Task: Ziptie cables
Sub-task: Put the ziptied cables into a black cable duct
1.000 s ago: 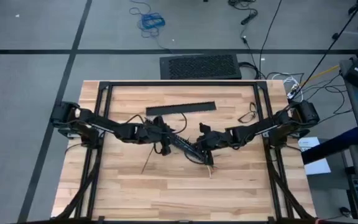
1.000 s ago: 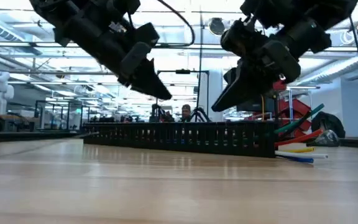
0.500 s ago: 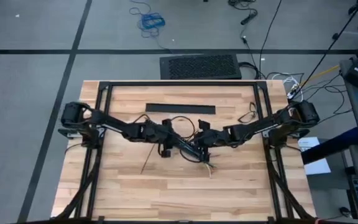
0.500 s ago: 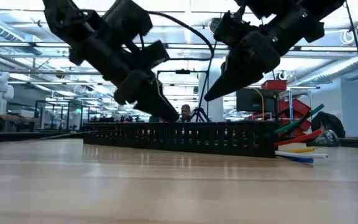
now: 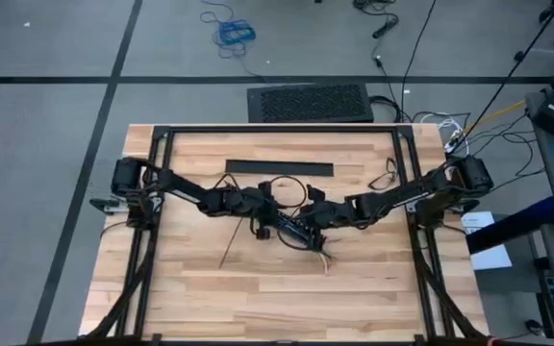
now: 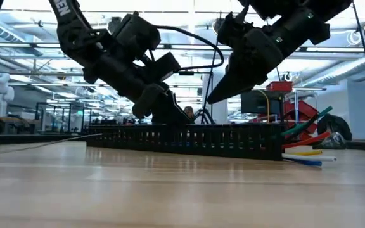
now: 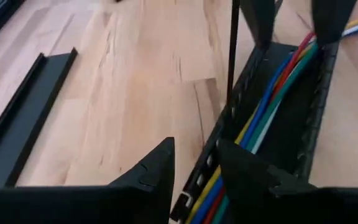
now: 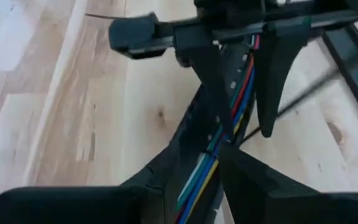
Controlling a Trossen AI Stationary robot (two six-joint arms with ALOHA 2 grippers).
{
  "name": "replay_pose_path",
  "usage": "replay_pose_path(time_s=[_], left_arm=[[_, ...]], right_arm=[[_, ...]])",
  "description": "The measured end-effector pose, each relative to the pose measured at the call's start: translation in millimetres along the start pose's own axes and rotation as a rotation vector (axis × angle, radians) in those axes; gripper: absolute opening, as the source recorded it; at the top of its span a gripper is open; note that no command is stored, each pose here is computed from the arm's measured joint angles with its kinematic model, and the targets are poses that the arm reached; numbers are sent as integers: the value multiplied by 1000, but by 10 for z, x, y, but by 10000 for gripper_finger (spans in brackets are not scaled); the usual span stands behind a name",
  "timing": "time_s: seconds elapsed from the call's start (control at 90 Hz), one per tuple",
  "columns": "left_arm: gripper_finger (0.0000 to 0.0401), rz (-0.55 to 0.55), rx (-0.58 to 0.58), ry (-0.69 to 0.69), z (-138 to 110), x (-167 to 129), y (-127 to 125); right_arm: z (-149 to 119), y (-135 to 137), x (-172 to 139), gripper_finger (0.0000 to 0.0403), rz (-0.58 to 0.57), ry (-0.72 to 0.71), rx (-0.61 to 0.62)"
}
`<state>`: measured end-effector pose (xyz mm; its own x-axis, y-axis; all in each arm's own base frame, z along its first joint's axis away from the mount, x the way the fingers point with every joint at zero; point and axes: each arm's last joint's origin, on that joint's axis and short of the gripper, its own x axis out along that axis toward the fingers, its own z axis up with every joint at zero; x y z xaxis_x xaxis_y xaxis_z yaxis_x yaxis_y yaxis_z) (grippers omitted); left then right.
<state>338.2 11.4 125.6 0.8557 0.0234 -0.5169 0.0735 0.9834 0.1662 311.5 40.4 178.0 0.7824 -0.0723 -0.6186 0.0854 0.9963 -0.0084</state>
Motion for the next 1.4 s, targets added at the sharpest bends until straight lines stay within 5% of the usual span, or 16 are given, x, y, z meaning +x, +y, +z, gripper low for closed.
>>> replay_pose_path(time_s=[0.322, 0.544, 0.867, 1.4], left_arm=[[116, -53, 12, -27, -16, 55, -28], [13, -41, -32, -17, -25, 58, -34], [4, 54, -159, 42, -45, 62, -176], [1, 108, -249, 51, -238, 271, -248]], right_arm=[[-10, 0, 10, 103, -1, 5, -4], [-5, -19, 8, 103, -100, -15, 72], [-1, 9, -4, 102, -166, -47, 176], [-176, -39, 280, 136, -221, 18, 80]])
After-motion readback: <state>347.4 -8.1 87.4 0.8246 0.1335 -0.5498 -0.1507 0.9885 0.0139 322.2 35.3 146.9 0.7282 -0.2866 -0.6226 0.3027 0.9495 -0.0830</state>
